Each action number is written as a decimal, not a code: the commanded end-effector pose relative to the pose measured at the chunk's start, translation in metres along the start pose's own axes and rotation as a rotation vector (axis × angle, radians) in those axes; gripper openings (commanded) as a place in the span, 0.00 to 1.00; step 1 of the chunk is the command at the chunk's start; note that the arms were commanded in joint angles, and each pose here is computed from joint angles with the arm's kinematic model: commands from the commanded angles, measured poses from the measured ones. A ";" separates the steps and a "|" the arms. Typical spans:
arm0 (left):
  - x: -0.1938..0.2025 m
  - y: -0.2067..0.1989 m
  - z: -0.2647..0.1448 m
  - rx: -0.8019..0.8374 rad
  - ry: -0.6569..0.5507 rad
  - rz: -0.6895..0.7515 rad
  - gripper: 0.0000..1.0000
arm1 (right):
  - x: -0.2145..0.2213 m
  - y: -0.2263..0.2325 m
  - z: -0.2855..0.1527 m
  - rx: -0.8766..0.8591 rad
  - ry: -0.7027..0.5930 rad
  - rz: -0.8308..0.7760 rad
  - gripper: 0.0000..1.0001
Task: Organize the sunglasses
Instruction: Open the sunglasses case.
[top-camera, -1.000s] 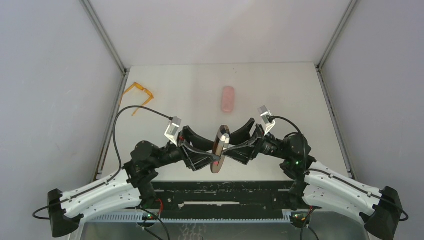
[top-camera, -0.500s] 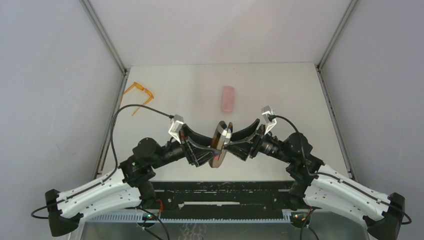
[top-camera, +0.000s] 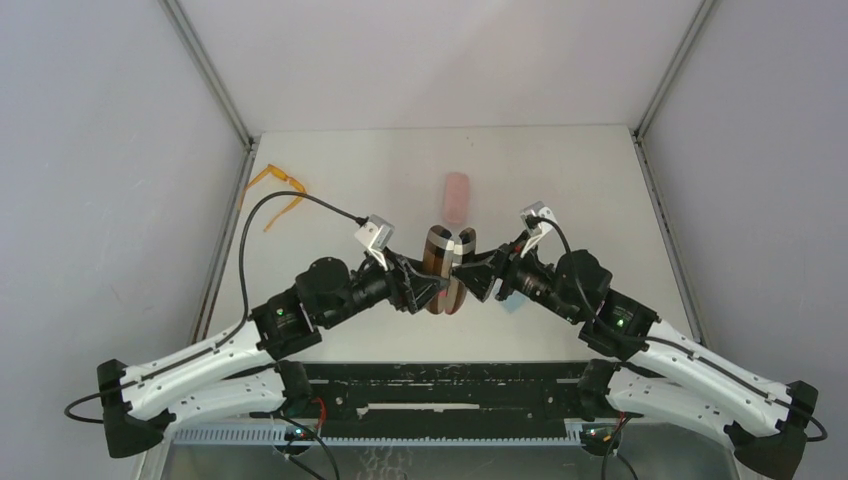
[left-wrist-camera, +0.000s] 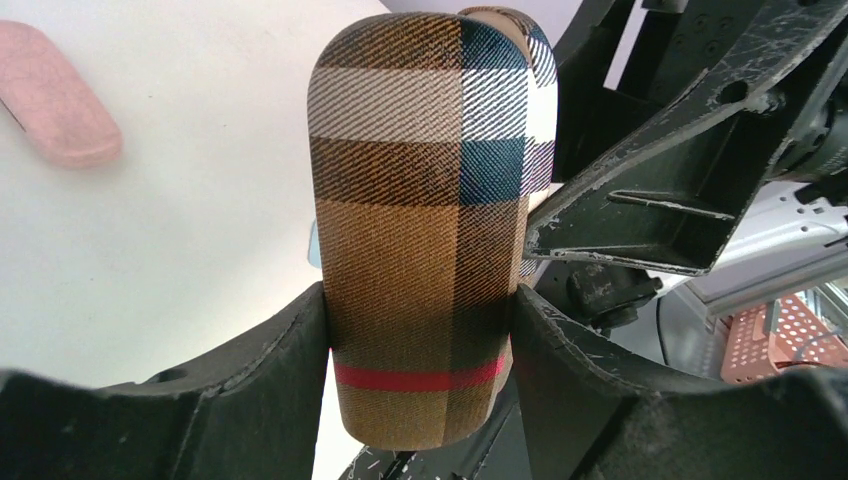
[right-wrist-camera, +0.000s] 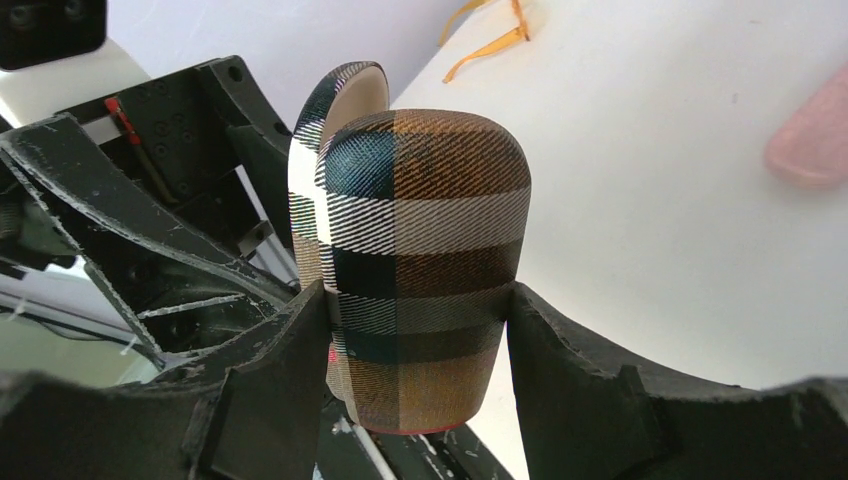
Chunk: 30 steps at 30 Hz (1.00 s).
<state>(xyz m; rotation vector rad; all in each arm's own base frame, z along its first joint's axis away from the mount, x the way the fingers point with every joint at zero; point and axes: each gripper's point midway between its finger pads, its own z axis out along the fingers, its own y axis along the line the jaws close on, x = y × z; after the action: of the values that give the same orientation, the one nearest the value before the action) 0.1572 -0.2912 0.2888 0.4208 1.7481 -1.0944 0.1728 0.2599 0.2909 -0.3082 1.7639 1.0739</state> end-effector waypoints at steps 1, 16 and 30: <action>-0.032 0.034 -0.009 -0.223 -0.084 0.029 0.01 | -0.045 -0.015 -0.013 0.137 -0.122 -0.103 0.02; -0.038 0.043 -0.013 -0.293 -0.101 0.047 0.53 | -0.044 -0.017 -0.007 0.162 -0.098 -0.134 0.00; -0.038 0.050 -0.036 -0.300 -0.140 0.036 0.97 | -0.037 -0.042 -0.009 0.261 -0.038 -0.205 0.00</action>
<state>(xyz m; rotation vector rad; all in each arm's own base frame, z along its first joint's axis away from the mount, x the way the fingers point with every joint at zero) 0.1828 -0.2454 0.3055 0.2316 1.7429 -0.8744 0.2002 0.2291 0.2809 -0.2909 1.8145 0.7805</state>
